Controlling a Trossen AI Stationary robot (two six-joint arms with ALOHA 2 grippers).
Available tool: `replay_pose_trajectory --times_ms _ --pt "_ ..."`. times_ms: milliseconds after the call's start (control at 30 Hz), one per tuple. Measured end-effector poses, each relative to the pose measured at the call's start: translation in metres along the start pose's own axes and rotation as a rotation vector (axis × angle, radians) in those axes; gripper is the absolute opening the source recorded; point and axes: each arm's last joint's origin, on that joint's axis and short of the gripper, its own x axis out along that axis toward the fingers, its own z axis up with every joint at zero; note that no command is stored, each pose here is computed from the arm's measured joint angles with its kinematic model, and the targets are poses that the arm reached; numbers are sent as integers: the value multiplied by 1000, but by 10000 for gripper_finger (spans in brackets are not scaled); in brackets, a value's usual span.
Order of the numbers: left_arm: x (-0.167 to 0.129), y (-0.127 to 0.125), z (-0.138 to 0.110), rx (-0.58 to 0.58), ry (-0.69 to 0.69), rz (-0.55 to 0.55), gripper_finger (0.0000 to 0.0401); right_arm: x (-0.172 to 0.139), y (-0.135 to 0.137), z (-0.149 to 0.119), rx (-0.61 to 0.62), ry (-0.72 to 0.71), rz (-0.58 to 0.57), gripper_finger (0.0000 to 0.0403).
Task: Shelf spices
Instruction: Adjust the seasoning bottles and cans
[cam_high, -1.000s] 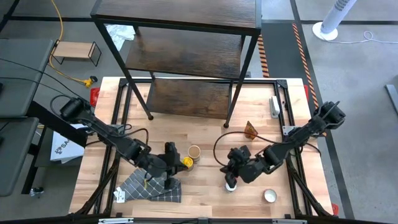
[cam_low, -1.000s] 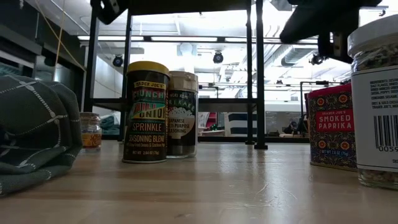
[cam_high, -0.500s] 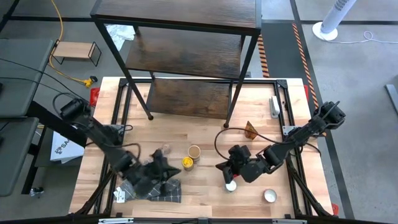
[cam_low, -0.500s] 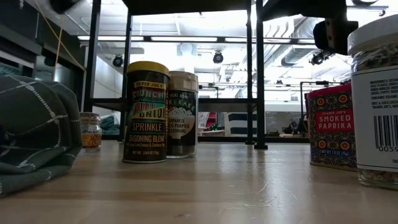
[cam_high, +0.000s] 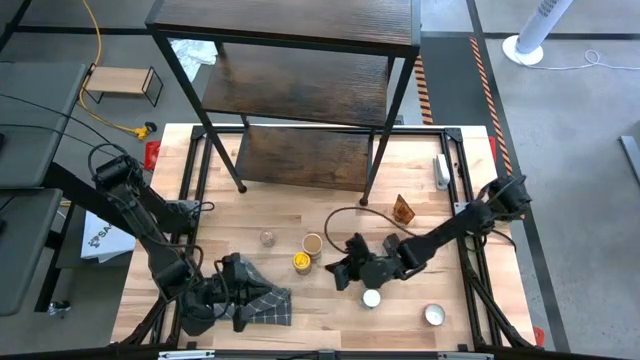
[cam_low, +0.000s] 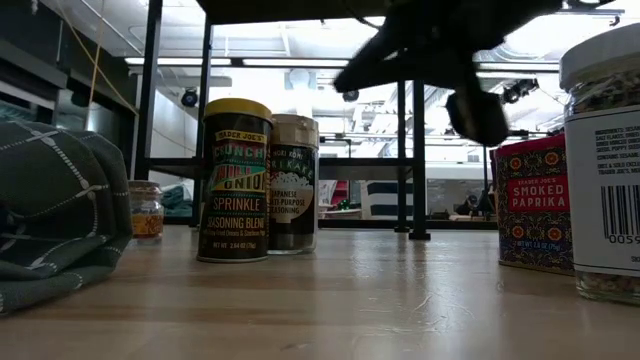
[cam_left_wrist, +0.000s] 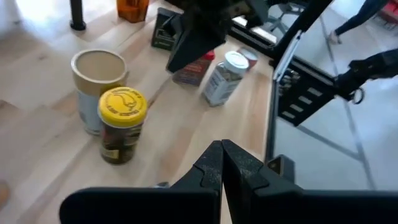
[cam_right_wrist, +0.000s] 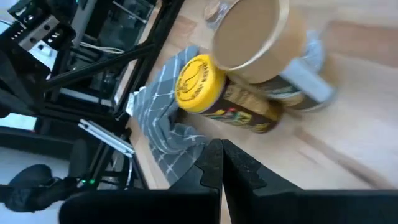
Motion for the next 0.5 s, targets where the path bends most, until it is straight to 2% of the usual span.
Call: replay_pose_trajectory --times_ms 100,233,367,500 --pt "4 2 3 -45 5 12 0 9 8 -3 -54 33 14 0" --pt "23 13 9 -84 29 84 0 5 31 4 -183 45 61 0" --pt "48 31 21 -111 126 156 0 -14 45 18 -336 90 -35 0" --pt "62 52 26 -144 192 290 0 -46 56 35 -475 143 -171 0"
